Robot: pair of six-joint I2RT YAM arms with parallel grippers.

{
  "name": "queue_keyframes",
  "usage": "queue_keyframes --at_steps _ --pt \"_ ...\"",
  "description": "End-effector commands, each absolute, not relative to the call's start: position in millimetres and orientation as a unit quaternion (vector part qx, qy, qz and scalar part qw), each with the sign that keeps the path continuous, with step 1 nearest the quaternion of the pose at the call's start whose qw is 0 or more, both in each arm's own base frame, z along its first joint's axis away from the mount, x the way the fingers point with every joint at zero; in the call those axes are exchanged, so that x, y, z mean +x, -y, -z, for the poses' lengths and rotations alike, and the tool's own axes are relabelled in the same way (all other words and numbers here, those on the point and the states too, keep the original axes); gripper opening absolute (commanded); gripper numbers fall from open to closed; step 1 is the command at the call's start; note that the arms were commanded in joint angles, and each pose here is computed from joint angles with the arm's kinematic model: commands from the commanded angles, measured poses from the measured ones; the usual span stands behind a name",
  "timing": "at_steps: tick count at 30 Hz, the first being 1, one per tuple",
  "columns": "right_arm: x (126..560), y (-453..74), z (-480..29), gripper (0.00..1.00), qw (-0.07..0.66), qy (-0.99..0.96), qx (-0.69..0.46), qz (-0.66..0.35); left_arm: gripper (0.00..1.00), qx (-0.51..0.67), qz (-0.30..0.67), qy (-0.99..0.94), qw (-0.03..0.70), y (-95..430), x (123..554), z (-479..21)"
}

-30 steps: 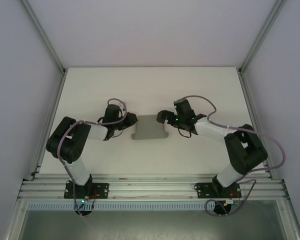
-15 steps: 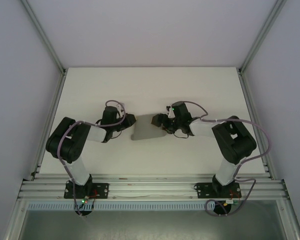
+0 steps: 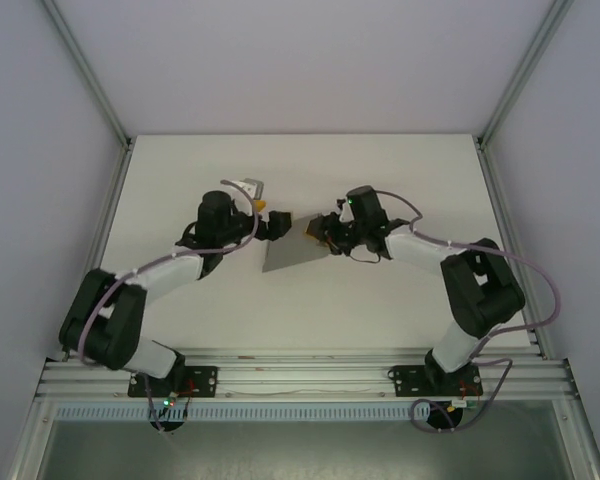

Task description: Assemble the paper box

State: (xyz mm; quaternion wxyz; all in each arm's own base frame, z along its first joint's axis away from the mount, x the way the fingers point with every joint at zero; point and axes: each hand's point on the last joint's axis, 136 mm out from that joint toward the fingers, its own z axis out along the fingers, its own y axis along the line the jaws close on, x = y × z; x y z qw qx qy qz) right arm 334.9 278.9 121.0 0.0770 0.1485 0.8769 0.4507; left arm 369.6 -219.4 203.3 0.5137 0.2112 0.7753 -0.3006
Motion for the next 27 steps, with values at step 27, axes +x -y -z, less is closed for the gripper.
queue_keyframes --at_steps 27 --pt "315 -266 -167 0.39 -0.198 -0.791 0.356 -0.457 0.65 0.562 -0.067 -0.705 0.427 237 344 -154"
